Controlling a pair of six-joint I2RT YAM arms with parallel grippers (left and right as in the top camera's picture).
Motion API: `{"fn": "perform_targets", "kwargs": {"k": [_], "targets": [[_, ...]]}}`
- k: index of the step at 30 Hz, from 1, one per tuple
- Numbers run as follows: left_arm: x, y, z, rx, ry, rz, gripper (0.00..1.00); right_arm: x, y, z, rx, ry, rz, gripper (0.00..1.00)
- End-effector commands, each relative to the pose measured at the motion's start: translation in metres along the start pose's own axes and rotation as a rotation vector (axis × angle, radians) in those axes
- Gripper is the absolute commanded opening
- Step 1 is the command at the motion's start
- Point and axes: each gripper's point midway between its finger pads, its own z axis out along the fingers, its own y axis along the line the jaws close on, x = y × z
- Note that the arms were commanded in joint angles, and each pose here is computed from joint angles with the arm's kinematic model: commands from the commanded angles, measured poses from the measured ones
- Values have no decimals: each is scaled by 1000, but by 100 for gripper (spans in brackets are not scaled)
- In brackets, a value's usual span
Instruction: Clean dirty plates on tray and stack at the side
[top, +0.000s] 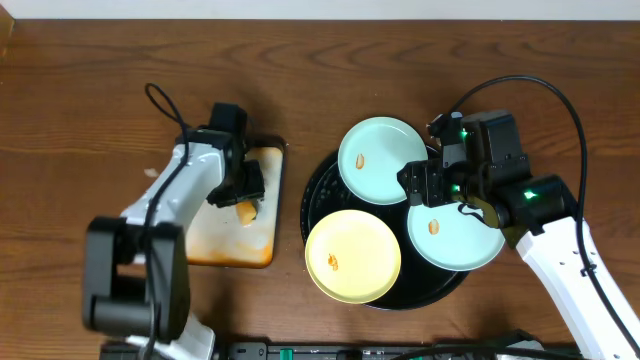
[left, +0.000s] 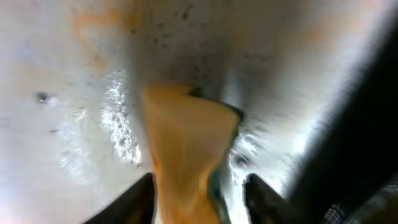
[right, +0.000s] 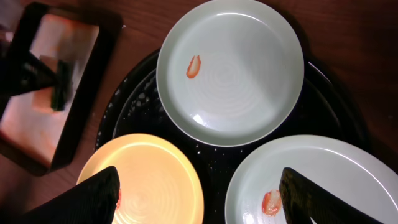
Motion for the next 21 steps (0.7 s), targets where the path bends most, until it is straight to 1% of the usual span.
{"fn": "perform_targets", "kwargs": {"k": [1,4,5,6,8,9,10,11,14,18,19,21], "targets": [[-16,-11,-36,57,-105,19,55,-5,3,-1,2,-11,0,81],[-12,-12,-40,60,-102,25,55,-5,3,-1,3,-11,0,82],[-10,-13,-39,58,-94,27,54,-5,3,-1,3,-11,0,82],[-7,-13,-36,55,-85,31,50,-5,3,-1,2,-11,0,82],[0,-14,-29,50,-68,51,28,-5,3,-1,3,-11,0,82],[3,-15,-26,47,-60,64,19,-6,2,-1,6,-12,0,82],[6,-15,-23,44,-50,78,14,-6,2,-1,8,-13,0,82],[9,-15,-20,39,-39,94,11,-6,2,-1,9,-13,0,82],[14,-4,-9,-17,-21,112,8,-5,2,-1,9,-12,0,82],[22,17,8,-120,0,108,8,-5,2,-1,9,-12,0,82],[24,23,10,-149,3,100,8,-5,2,-1,9,-12,1,82],[25,40,13,-239,-4,24,8,-5,2,-1,9,-12,0,82]]}}
